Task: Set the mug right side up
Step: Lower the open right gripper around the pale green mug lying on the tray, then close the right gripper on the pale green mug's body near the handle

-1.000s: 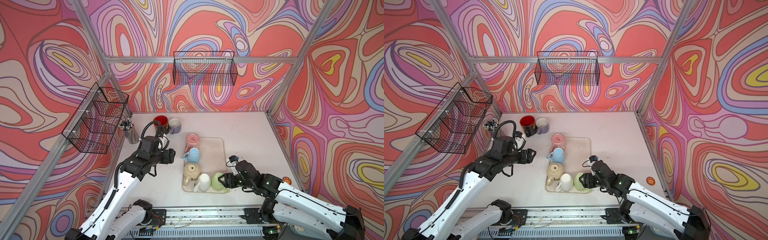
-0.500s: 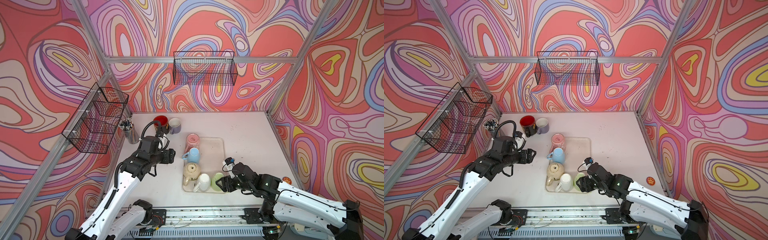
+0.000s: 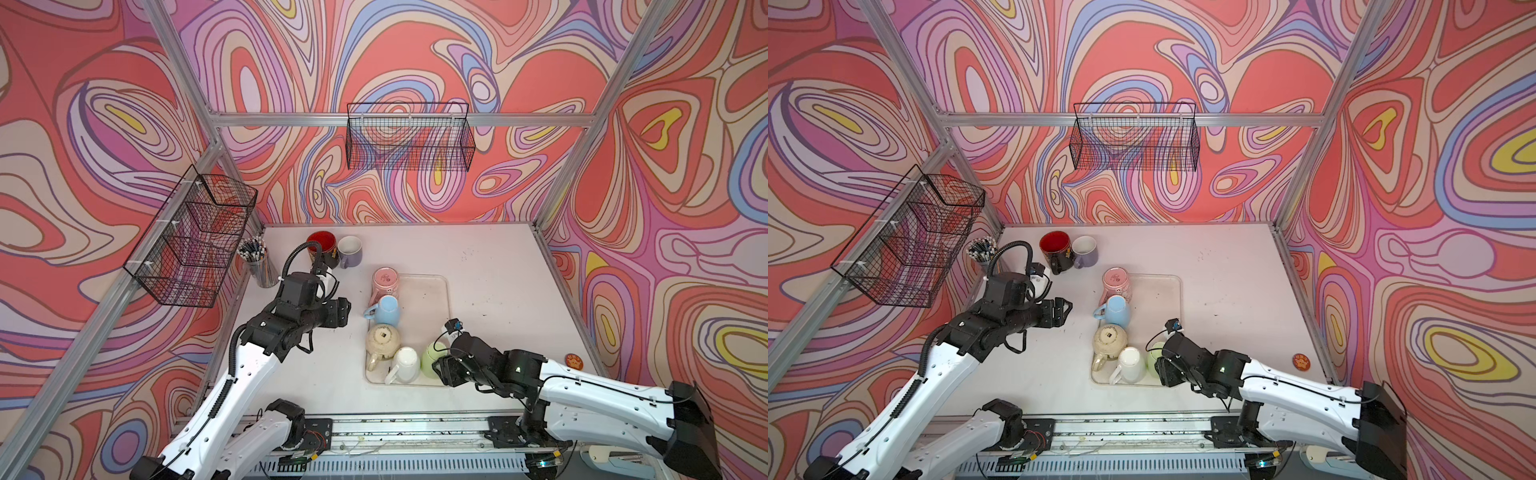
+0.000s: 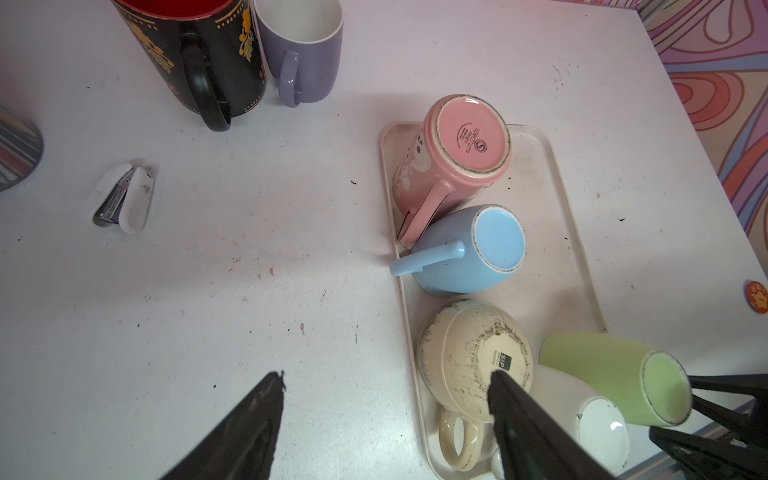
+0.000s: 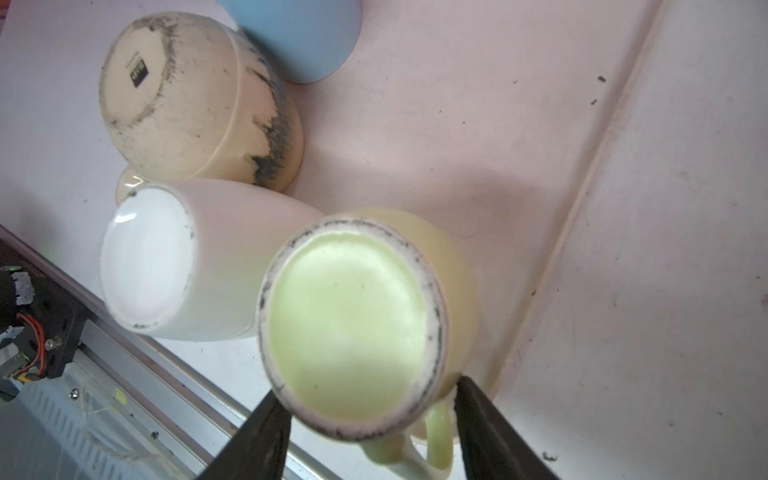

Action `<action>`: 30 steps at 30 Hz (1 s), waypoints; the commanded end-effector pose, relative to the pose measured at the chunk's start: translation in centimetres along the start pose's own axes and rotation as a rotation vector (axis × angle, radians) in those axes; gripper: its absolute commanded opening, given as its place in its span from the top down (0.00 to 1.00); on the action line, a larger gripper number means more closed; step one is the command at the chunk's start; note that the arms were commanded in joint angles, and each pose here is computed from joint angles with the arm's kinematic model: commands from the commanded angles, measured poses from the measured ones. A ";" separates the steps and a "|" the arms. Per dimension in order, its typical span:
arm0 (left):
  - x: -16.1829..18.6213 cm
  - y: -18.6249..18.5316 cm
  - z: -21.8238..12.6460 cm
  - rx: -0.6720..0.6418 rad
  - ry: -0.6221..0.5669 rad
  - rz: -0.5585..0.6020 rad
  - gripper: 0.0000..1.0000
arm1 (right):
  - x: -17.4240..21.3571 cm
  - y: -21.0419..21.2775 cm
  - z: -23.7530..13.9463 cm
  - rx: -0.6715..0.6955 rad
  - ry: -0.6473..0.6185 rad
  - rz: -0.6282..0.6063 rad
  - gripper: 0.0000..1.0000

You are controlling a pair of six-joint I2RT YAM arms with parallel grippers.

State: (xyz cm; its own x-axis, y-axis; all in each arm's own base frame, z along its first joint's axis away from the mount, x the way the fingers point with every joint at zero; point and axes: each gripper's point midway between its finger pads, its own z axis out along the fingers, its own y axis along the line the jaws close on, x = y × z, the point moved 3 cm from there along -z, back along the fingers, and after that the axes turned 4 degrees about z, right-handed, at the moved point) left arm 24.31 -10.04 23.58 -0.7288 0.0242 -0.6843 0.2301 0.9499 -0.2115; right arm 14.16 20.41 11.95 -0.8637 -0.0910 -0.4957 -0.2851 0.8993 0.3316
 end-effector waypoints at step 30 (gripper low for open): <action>0.4 -1.4 -0.9 0.053 -0.017 0.055 0.20 | -4.6 1.3 3.7 0.184 -0.030 -0.055 0.82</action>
State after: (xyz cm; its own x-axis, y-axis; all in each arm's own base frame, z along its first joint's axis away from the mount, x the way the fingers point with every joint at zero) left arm 23.45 -10.97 24.06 -0.7092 0.0609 -0.7023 0.2854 0.9357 -0.2071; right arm 18.74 23.29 11.19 -0.8376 -0.1344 -0.5295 -0.2520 0.9551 0.1562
